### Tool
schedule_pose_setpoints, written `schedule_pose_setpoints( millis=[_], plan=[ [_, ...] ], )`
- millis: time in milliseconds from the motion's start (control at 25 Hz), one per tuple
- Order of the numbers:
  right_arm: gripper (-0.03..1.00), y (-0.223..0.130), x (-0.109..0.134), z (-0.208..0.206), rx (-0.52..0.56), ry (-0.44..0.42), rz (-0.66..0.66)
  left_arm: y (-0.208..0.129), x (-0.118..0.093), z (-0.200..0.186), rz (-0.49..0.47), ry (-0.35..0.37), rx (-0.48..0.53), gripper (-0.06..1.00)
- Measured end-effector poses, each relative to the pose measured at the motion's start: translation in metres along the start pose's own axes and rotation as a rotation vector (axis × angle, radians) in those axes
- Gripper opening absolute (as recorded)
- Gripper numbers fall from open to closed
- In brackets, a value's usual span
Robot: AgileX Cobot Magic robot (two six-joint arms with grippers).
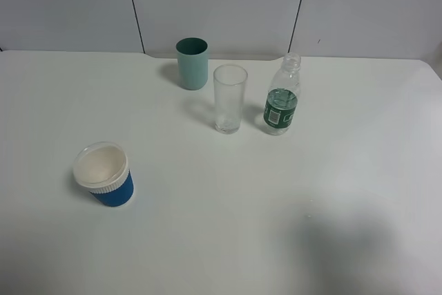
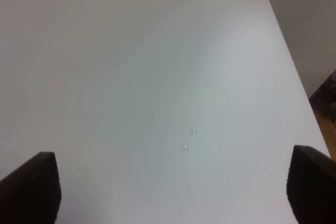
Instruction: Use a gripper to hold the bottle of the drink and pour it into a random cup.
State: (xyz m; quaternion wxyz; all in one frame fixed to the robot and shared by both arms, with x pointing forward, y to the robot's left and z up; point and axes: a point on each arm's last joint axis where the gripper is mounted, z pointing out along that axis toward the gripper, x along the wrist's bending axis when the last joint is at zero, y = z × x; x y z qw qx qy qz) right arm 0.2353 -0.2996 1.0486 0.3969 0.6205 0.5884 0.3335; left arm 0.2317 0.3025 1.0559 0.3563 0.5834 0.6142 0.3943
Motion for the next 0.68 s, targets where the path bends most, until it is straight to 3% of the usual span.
schedule_pose_setpoints(
  millis=[680],
  plan=[
    [0.85,0.0000,0.0000,0.0000,0.000,0.000,0.000,0.0000,0.0000,0.0000,0.000,0.000,0.000,0.98]
  ],
)
